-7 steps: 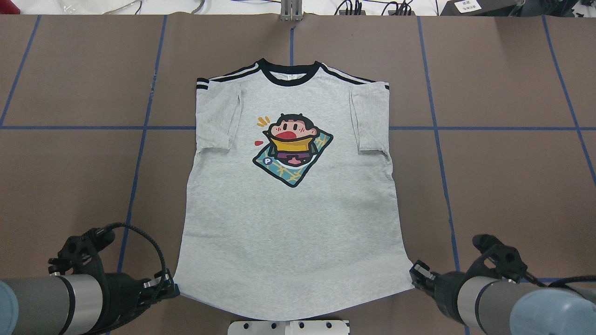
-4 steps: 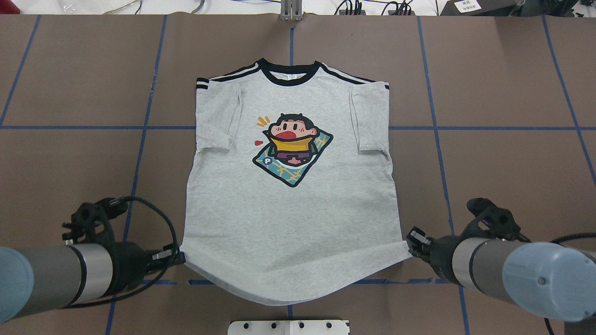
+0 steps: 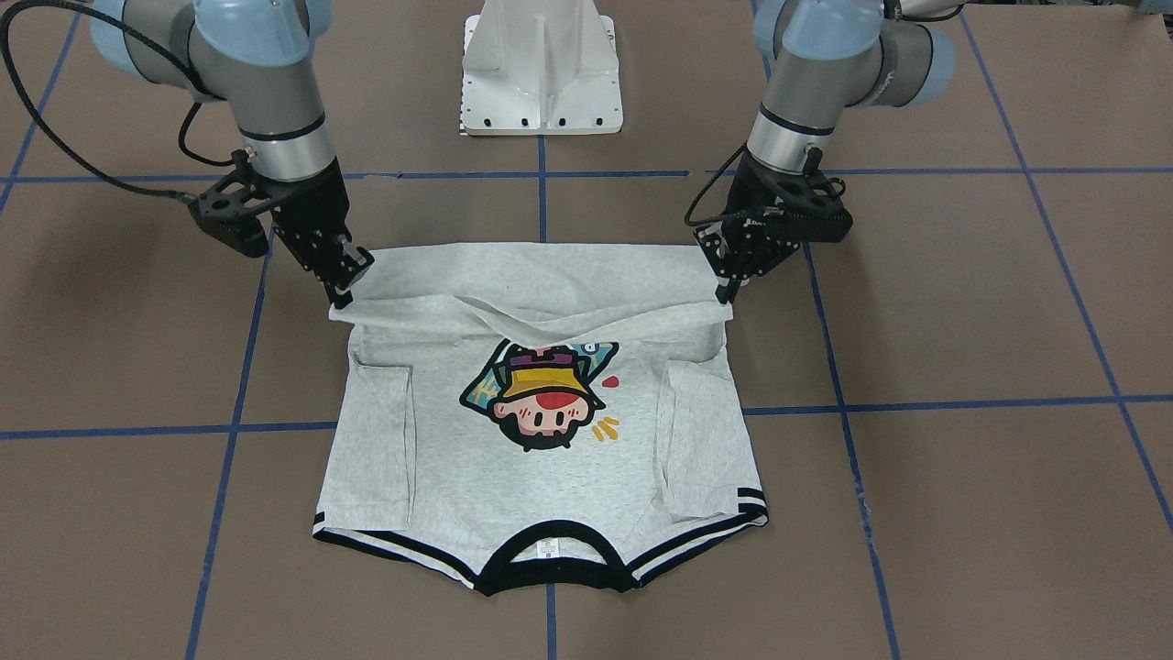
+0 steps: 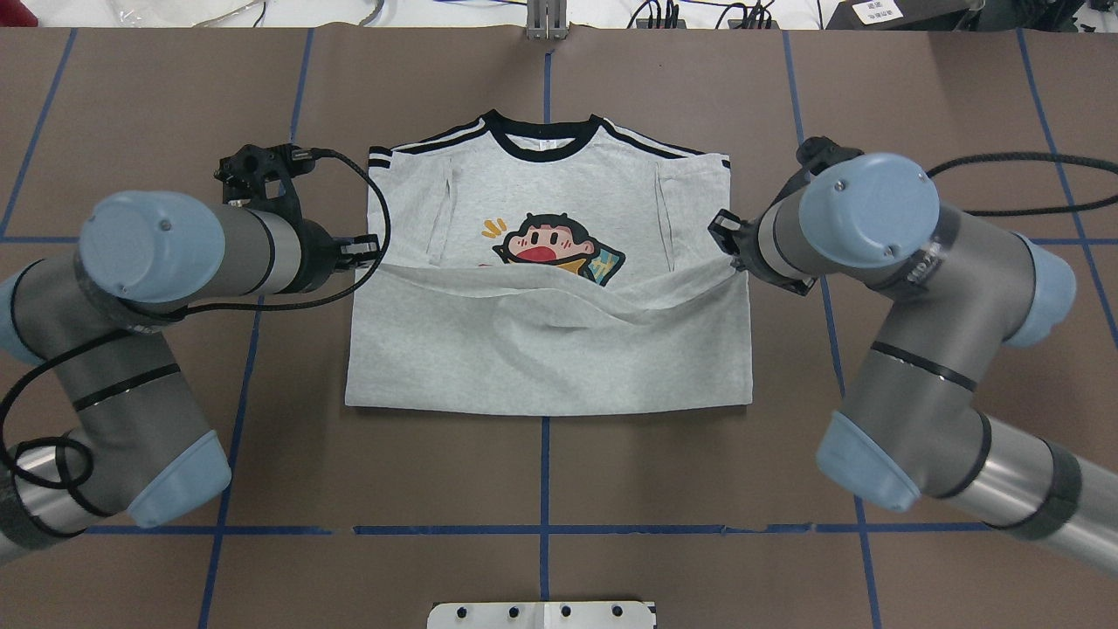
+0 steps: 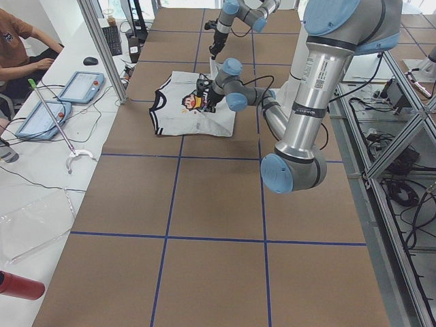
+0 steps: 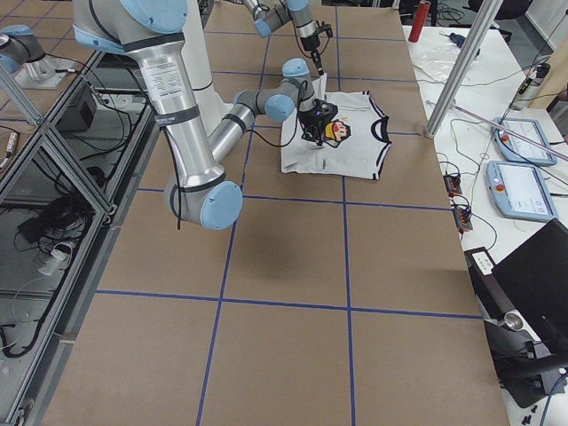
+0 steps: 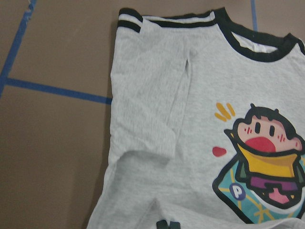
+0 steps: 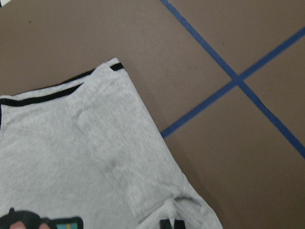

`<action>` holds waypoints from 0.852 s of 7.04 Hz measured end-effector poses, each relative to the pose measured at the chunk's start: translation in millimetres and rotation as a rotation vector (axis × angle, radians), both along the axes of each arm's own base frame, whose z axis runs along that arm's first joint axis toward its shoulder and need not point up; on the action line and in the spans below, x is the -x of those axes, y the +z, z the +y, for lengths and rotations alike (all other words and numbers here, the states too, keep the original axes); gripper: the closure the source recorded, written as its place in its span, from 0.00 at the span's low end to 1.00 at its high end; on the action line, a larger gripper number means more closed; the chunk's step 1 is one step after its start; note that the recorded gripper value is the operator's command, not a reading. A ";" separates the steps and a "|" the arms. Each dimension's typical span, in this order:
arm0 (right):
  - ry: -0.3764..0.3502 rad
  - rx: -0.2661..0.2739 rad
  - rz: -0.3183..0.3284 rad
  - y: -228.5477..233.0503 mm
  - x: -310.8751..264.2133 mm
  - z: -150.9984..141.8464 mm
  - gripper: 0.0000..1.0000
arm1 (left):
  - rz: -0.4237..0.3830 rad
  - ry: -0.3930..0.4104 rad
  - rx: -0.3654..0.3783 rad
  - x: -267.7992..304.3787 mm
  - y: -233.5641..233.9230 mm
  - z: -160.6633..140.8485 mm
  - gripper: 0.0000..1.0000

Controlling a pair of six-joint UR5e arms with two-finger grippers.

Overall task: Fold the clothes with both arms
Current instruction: 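Lift the hem with both grippers and fold it toward the collar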

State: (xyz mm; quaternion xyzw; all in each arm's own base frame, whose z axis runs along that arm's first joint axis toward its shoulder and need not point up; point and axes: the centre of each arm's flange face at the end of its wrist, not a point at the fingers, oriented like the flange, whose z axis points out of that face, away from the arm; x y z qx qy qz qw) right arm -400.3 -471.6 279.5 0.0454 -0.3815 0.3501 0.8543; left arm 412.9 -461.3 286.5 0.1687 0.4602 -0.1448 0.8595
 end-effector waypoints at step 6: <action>0.035 -0.012 0.121 30.5 33.3 -168.2 1.00 | -0.022 -0.097 -0.067 -17.4 48.2 -116.3 1.00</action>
